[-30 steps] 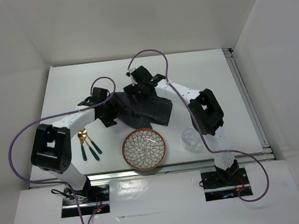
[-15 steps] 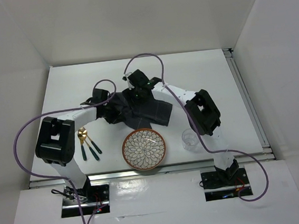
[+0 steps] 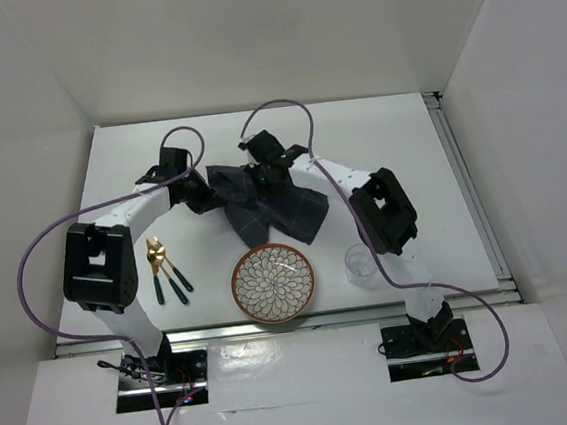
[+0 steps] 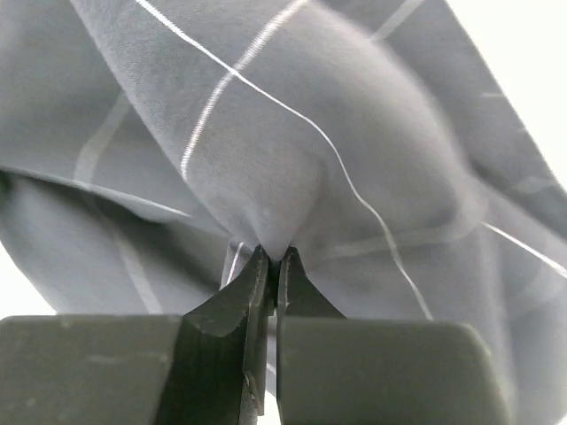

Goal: Set the dinner table for one person

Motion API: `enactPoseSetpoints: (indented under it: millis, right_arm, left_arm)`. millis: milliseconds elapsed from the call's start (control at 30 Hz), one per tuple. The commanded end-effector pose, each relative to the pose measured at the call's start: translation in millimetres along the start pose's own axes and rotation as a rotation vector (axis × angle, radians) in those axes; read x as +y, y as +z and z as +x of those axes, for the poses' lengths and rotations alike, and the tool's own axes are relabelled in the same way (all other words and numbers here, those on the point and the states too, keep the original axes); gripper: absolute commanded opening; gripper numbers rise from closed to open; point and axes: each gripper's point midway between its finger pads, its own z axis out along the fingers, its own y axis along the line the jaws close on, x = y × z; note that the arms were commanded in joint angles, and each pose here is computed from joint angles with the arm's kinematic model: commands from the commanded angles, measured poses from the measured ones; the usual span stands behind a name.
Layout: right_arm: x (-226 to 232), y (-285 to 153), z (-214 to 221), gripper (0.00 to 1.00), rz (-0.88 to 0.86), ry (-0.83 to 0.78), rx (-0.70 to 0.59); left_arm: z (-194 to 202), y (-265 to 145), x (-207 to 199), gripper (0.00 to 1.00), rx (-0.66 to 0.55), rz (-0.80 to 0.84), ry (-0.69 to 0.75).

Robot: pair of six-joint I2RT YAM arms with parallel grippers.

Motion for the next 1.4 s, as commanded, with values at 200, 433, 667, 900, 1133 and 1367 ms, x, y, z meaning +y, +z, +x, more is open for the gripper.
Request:
enactPoseSetpoints:
  millis: [200, 433, 667, 900, 1133, 1367]
  right_arm:
    - [-78, -163, -146, 0.00, 0.070, 0.097, -0.441]
    - [-105, -250, -161, 0.00, 0.091, 0.086, -0.640]
    - [-198, -241, -65, 0.73, 0.201, 0.241, -0.676]
    - [-249, -219, -53, 0.94, 0.100, 0.540, -0.521]
    - [-189, -194, -12, 0.62, 0.002, 0.523, -0.365]
    - [-122, -160, 41, 0.59, -0.001, 0.515, -0.148]
  left_arm:
    - [-94, -69, -67, 0.00, -0.182, 0.123, 0.178]
    - [-123, -146, -122, 0.00, -0.351, 0.255, 0.349]
    - [-51, -139, -106, 0.30, -0.249, 0.360, 0.470]
    - [-11, -94, -75, 0.95, -0.094, 0.225, 0.460]
    - [-51, -99, -23, 0.67, -0.212, -0.015, 0.316]
    - [-70, -76, 58, 0.74, -0.147, -0.278, 0.092]
